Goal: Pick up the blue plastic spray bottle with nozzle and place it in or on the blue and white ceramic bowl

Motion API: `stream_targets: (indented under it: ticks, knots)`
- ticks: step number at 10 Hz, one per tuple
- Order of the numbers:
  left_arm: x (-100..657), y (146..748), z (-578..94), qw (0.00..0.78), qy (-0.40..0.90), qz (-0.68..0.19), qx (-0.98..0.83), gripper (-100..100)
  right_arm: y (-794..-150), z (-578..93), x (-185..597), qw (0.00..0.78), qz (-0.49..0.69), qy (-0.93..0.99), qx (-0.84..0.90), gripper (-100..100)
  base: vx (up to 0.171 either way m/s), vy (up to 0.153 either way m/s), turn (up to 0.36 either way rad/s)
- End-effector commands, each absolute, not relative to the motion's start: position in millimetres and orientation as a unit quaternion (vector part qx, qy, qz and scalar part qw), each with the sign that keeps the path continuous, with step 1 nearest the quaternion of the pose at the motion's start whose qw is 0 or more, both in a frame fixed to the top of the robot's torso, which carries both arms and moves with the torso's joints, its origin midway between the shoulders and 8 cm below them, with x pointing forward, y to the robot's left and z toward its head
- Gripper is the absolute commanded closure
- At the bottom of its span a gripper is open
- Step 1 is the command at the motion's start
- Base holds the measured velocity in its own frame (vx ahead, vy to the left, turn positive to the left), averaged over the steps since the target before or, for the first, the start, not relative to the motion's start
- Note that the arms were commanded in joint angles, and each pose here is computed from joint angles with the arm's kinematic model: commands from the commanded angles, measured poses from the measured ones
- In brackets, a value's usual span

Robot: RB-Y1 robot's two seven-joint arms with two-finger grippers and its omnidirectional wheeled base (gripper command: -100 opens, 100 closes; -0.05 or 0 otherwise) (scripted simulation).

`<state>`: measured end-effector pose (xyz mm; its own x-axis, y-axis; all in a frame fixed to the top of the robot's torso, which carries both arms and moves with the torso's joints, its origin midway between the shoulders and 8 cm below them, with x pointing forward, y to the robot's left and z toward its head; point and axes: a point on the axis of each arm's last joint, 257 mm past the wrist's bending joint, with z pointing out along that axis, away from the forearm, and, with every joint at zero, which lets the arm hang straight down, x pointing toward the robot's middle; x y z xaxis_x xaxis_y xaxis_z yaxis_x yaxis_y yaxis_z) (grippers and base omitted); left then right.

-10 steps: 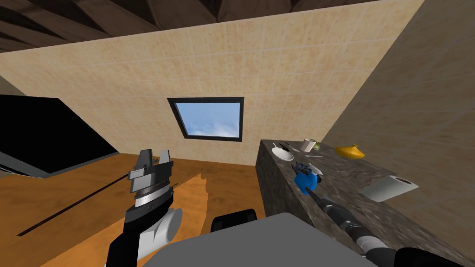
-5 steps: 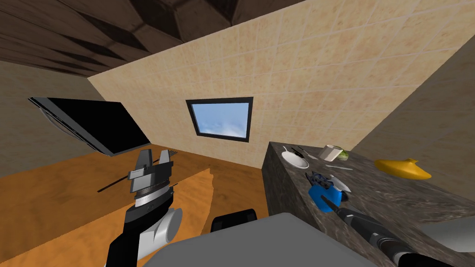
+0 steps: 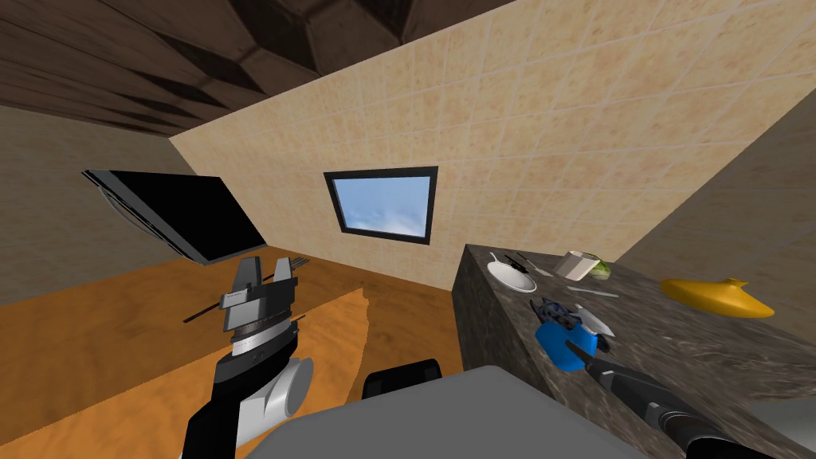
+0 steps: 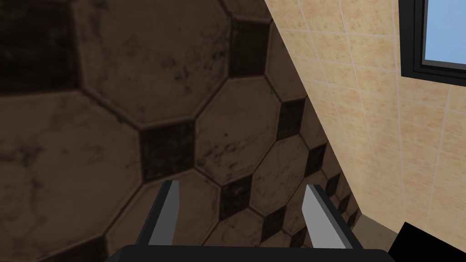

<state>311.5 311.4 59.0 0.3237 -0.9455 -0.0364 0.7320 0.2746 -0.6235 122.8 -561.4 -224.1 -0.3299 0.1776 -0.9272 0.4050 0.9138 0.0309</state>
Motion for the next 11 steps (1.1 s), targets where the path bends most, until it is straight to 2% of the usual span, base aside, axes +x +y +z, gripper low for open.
stream_targets:
  ticks: [1,4,5,6,7,8,11]
  knots:
    - [311.5,311.4,59.0,0.771,0.206,-0.544,-0.259,0,-561.4,-224.1,122.8,0.550,-0.103,0.809,0.180,100,0.000,0.000,0.000]
    - [311.5,311.4,59.0,0.771,0.206,-0.544,-0.259,0,-561.4,-223.8,123.0,0.550,-0.104,0.809,0.179,100,0.000,0.000,0.000]
    - [311.5,311.4,59.0,0.771,0.206,-0.544,-0.259,0,-561.4,-223.9,122.9,0.550,-0.104,0.809,0.180,0,0.000,0.000,0.000]
    - [311.5,311.4,59.0,0.771,0.206,-0.544,-0.259,0,-561.4,-223.9,122.9,0.550,-0.104,0.809,0.180,100,0.000,0.000,0.000]
    - [311.5,311.4,59.0,0.771,0.206,-0.544,-0.259,0,-561.4,-223.9,122.9,0.550,-0.103,0.809,0.180,0,0.000,0.000,0.000]
    - [311.5,311.4,59.0,0.771,0.206,-0.544,-0.259,0,-561.4,-216.6,117.5,0.554,-0.097,0.807,0.183,100,-0.005,0.019,-0.201]
    - [311.5,311.5,59.0,0.771,0.206,-0.544,-0.259,0,-564.9,-197.3,107.8,0.563,-0.087,0.800,0.187,100,0.013,-0.004,-0.245]
